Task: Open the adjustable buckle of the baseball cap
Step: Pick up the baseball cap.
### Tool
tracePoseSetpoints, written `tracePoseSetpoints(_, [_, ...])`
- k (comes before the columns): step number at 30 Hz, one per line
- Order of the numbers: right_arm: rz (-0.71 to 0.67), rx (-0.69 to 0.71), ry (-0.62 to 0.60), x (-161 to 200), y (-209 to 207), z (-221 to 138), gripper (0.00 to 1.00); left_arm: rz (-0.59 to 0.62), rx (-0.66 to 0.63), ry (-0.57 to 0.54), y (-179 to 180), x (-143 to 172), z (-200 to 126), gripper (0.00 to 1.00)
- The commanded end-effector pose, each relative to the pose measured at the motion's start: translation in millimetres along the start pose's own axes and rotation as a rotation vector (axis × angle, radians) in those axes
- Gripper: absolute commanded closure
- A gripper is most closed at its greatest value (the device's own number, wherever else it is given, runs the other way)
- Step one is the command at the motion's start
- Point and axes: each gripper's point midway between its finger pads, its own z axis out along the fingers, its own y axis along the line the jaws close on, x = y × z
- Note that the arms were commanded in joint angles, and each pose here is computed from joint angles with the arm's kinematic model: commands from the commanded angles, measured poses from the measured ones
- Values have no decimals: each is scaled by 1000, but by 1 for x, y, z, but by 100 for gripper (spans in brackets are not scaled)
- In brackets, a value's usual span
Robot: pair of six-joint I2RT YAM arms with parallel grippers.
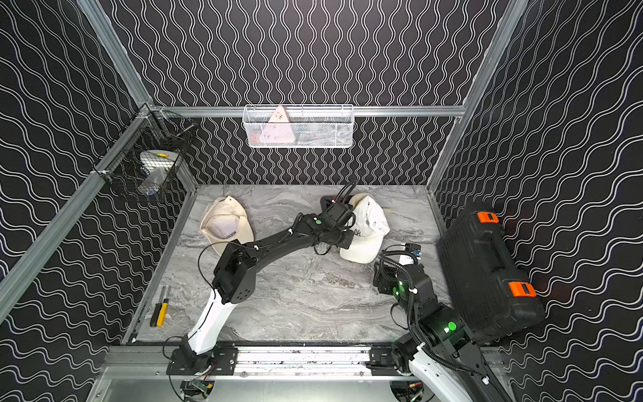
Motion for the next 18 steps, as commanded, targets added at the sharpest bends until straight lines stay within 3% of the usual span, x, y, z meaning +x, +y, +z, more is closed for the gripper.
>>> tracePoseSetpoints(1, [22,-1,-23,-6,2,1,27,-11,3,-38,-2,-9,-15,100])
tracePoseSetpoints(9, [22,13,-29,-7,-1,1,27,16,23,-92,-13,-21,-60,100])
tracePoseSetpoints(18, [27,5,-28,-6,0,1,27,31,-3,-151,1,-7,-121,100])
